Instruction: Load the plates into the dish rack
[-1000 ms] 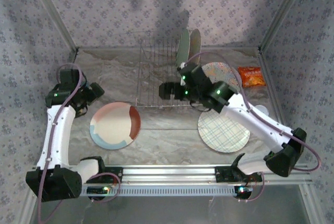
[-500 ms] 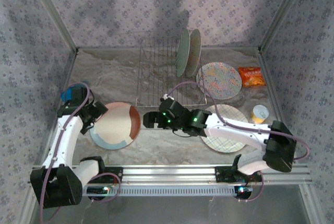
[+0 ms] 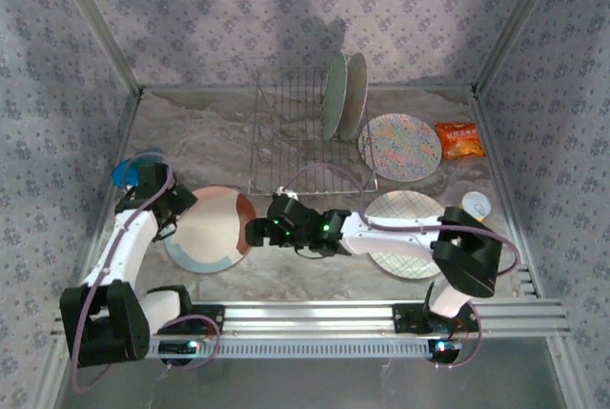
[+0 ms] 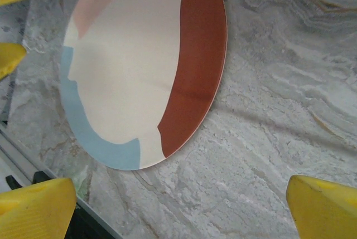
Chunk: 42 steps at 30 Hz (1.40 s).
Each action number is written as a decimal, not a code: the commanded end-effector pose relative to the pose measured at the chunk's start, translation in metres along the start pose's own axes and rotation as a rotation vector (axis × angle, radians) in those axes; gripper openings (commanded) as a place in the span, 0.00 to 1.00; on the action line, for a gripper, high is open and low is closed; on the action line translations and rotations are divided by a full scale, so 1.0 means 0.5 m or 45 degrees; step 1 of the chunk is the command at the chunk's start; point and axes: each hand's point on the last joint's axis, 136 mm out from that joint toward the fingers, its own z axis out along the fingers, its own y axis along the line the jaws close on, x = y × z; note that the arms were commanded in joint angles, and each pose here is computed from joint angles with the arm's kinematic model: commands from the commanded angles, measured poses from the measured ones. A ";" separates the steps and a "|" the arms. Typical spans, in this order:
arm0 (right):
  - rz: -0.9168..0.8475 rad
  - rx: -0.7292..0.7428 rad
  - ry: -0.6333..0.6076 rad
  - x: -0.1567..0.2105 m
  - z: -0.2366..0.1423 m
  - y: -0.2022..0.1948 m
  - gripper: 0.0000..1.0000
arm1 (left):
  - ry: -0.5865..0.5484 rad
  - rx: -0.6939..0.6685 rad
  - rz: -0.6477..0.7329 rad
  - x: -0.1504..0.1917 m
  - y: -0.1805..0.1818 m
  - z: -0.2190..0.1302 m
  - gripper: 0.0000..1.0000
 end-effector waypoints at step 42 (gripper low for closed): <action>-0.012 0.011 0.159 0.018 0.109 0.024 0.99 | 0.121 0.089 0.070 0.021 -0.054 0.145 0.99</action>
